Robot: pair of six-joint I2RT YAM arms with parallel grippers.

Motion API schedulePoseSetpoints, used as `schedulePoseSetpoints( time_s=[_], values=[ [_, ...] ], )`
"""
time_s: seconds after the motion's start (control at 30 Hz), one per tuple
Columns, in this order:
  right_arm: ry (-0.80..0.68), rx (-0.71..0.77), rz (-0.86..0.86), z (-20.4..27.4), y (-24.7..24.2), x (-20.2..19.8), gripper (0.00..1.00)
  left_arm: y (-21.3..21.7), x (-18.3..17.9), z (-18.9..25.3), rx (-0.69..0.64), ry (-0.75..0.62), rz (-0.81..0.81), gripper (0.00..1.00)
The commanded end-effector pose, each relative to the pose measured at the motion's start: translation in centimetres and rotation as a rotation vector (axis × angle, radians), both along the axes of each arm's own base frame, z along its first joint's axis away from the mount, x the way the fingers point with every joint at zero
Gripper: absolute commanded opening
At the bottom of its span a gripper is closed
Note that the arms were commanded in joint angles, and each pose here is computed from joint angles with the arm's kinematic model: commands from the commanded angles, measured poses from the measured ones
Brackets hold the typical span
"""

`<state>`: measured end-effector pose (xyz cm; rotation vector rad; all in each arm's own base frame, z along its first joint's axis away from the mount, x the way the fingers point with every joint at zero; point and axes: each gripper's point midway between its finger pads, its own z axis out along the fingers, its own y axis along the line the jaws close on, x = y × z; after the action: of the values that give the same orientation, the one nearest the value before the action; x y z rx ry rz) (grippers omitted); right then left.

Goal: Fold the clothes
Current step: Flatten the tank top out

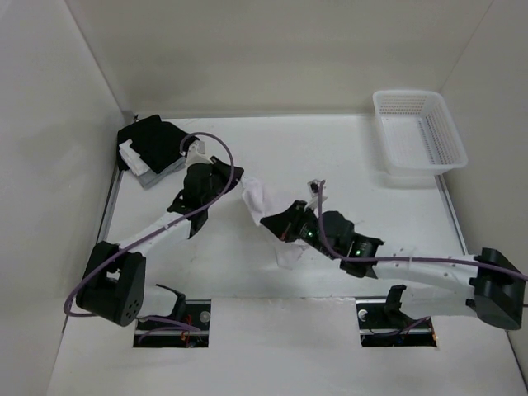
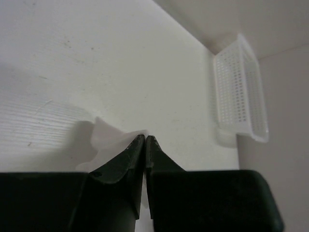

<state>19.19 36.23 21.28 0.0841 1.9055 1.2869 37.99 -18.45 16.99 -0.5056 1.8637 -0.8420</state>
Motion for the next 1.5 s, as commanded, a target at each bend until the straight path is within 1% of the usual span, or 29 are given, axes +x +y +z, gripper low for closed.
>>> schedulePoseSetpoints(
  time_s=[0.0,0.07,0.17,0.27,0.33,0.43,0.47,0.53,0.6,0.67,0.7,0.77,0.8,0.9,0.97,1.03,1.13,1.17,1.2,1.27,1.3,1.33,1.37,1.4,1.43,1.47],
  values=[
    [-0.164,-0.007,-0.053,7.0,-2.6,2.6,0.03,-1.1,0.7,9.4,-0.233,-0.148,-0.046,0.03],
    [-0.242,0.012,-0.108,11.2,-4.6,5.0,0.03,-1.7,1.8,14.0,-0.293,-0.218,-0.059,0.03],
    [-0.357,0.041,-0.191,17.6,-7.9,8.3,0.03,-3.4,3.8,20.3,-0.346,-0.309,-0.092,0.02],
    [-0.464,0.081,-0.239,24.5,-11.3,10.3,0.03,-5.3,5.1,25.5,-0.375,-0.360,-0.148,0.01],
    [-0.522,0.103,-0.241,28.7,-12.7,10.6,0.03,-6.2,5.0,29.5,-0.389,-0.418,-0.184,0.01],
    [-0.584,0.119,-0.227,33.2,-13.8,9.7,0.03,-5.7,3.7,34.1,-0.389,-0.511,-0.190,0.01],
    [-0.607,0.114,-0.225,34.1,-14.0,9.2,0.03,-5.1,2.9,35.3,-0.379,-0.544,-0.179,0.01],
    [-0.614,0.103,-0.203,33.8,-13.6,8.3,0.04,-3.8,1.9,35.4,-0.359,-0.567,-0.147,0.02],
    [-0.577,0.080,-0.164,31.0,-12.6,7.7,0.04,-2.6,1.1,33.6,-0.339,-0.552,-0.105,0.02],
    [-0.516,0.052,-0.137,27.2,-11.7,7.4,0.04,-1.4,0.8,30.1,-0.314,-0.517,-0.062,0.03],
    [-0.472,0.041,-0.110,24.6,-10.8,7.0,0.05,-0.8,0.8,27.1,-0.304,-0.474,-0.040,0.04],
    [-0.415,0.012,-0.048,20.6,-9.0,5.9,0.05,0.3,1.1,22.2,-0.293,-0.401,-0.006,0.05],
    [-0.368,-0.011,0.000,17.9,-7.4,5.1,0.05,1.0,1.3,18.6,-0.291,-0.336,0.011,0.06],
    [-0.252,-0.127,0.156,10.2,-2.5,2.4,0.06,4.2,1.6,9.7,-0.318,-0.171,0.096,0.06],
    [-0.165,-0.210,0.242,5.2,0.7,1.4,0.06,6.4,1.6,5.7,-0.329,-0.119,0.144,0.06],
    [-0.086,-0.273,0.319,0.9,3.9,0.1,0.06,9.0,1.5,2.2,-0.324,-0.070,0.204,0.10],
    [0.002,-0.346,0.457,-4.5,9.7,-3.2,0.10,12.6,0.8,-1.8,-0.318,-0.003,0.278,0.21],
    [0.017,-0.363,0.497,-5.6,11.2,-4.4,0.13,13.7,0.4,-2.6,-0.314,0.007,0.304,0.25],
    [0.028,-0.376,0.539,-6.4,12.5,-5.5,0.19,15.4,-0.4,-3.8,-0.304,0.027,0.342,0.31],
    [0.024,-0.373,0.561,-6.3,13.0,-6.2,0.33,16.8,-1.4,-4.2,-0.295,0.026,0.367,0.33],
    [0.015,-0.365,0.561,-5.8,12.7,-6.3,0.39,17.0,-1.9,-4.3,-0.288,0.026,0.370,0.33],
    [0.002,-0.356,0.553,-5.1,12.0,-6.3,0.42,17.0,-2.5,-4.3,-0.275,0.027,0.369,0.33],
    [-0.020,-0.336,0.503,-3.9,9.9,-5.0,0.43,15.9,-3.5,-4.6,-0.229,0.039,0.333,0.28],
    [-0.032,-0.328,0.464,-3.5,8.3,-4.1,0.41,14.8,-4.0,-4.7,-0.190,0.048,0.297,0.25],
    [-0.037,-0.321,0.397,-3.3,6.1,-2.6,0.31,13.6,-4.9,-5.3,-0.133,0.070,0.255,0.20],
    [-0.035,-0.317,0.377,-3.3,5.4,-2.2,0.28,13.2,-5.2,-5.5,-0.118,0.079,0.246,0.19]
  ],
)
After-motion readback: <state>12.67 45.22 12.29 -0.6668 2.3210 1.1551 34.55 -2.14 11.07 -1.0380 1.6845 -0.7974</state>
